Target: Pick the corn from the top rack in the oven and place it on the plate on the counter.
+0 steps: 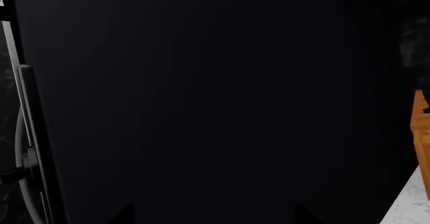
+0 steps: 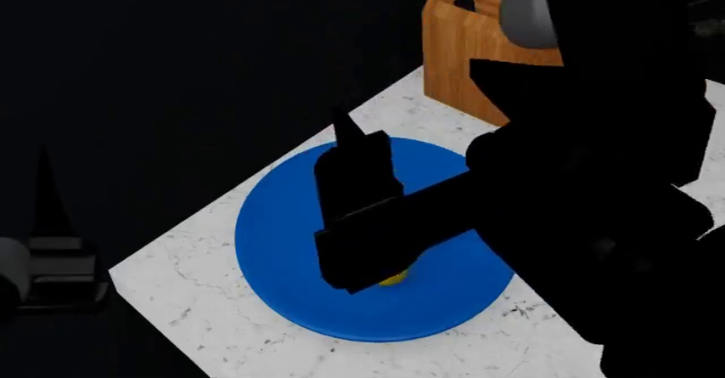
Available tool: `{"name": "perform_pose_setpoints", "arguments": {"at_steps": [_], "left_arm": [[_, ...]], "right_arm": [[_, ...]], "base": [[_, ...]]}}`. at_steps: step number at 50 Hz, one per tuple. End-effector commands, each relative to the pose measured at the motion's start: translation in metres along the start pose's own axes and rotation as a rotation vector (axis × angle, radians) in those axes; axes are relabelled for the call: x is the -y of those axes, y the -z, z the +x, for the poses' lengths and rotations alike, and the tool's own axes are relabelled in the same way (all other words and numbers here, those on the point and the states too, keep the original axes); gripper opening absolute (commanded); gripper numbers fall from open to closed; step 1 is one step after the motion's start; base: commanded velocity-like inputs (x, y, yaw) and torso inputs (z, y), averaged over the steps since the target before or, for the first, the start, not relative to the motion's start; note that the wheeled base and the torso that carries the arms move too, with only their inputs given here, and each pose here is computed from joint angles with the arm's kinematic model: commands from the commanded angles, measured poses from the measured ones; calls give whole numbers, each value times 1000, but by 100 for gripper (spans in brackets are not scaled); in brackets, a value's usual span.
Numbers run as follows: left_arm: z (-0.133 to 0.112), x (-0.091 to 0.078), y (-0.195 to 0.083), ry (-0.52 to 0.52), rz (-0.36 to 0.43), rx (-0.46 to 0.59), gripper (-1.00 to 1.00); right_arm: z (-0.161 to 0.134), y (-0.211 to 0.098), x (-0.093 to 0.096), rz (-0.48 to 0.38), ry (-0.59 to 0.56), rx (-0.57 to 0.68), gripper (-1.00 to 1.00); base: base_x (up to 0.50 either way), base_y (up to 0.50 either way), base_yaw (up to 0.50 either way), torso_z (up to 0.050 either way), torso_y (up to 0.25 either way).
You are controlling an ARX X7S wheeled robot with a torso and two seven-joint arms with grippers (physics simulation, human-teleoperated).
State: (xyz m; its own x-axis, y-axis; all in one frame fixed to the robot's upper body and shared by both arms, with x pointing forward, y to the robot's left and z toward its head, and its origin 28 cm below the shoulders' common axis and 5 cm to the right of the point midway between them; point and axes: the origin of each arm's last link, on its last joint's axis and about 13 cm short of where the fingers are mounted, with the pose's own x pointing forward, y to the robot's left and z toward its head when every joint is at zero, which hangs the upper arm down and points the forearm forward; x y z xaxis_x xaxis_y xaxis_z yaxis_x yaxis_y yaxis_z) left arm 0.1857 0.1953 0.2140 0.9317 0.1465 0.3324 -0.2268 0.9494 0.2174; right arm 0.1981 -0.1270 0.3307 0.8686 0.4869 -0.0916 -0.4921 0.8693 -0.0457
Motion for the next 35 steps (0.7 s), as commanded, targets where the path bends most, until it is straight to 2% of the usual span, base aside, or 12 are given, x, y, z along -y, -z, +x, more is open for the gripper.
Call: {"name": "perform_pose_setpoints", "arguments": {"at_steps": [1,4,19,35], "left_arm": [[-2,2,-1,-13,10,42,100],[-1,1,-3,-14,14,52,100],[-21,7,10,-29,18,93,100],[-41,3,21,-58,26,118,100]], "right_arm": [[-38,5,-9,44,87,157,100],[-47,6,-11,70,83,202,100],[-83,11,-21,50,134,250,100],[-101,13,-26,35,178,280,100]], "base": [[0,0,0,0,0],[0,0,0,0,0],[0,0,0,0,-1],[0,0,0,0,-1]]}}
